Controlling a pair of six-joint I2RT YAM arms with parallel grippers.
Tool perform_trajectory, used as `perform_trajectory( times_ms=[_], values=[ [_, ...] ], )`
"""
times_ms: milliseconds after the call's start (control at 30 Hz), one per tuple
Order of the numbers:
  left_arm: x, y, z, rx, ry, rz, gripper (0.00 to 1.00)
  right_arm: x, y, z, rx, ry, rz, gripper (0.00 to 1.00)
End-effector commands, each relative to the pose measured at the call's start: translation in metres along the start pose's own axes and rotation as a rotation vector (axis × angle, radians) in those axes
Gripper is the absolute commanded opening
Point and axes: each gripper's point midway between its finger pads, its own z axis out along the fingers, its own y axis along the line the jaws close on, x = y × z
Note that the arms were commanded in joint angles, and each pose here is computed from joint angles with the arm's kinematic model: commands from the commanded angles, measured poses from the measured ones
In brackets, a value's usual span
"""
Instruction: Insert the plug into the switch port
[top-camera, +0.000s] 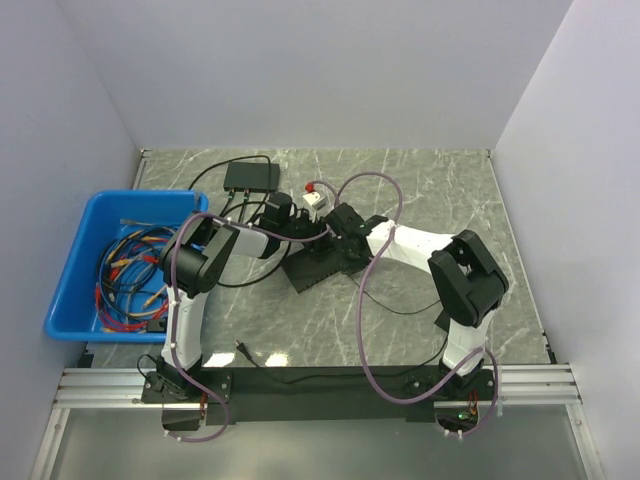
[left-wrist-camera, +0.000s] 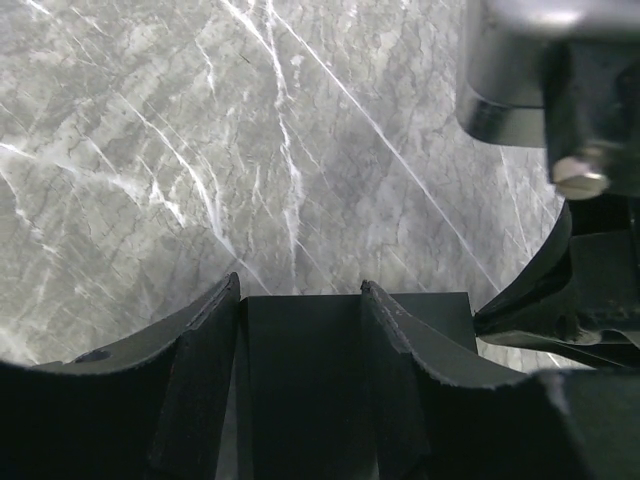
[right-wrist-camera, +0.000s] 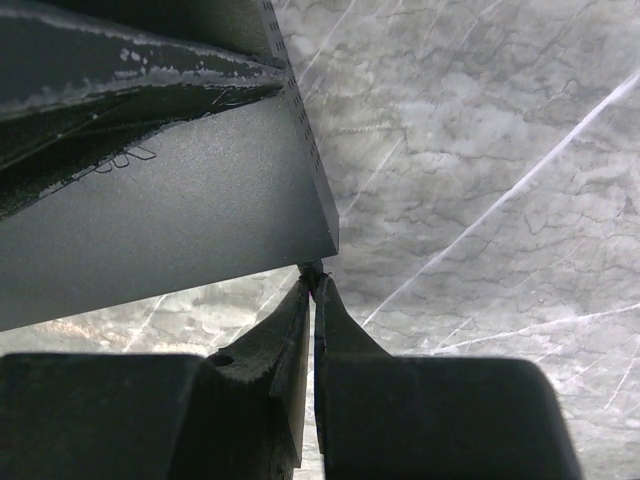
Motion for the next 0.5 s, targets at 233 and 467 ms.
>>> perform_trajectory(
  times_ms=[233,467],
  values=[
    [0.111,-0.06,-0.004,0.217,0.331,-0.213,0.52,-0.18,0.012,-0.041,-0.072,-0.561,0.182,0.0],
    [0.117,-0.059,0.0,0.217,0.362,-0.224,0.52,-0.198,0.017,-0.035,-0.084,-0.573,0.184,0.0]
  ],
)
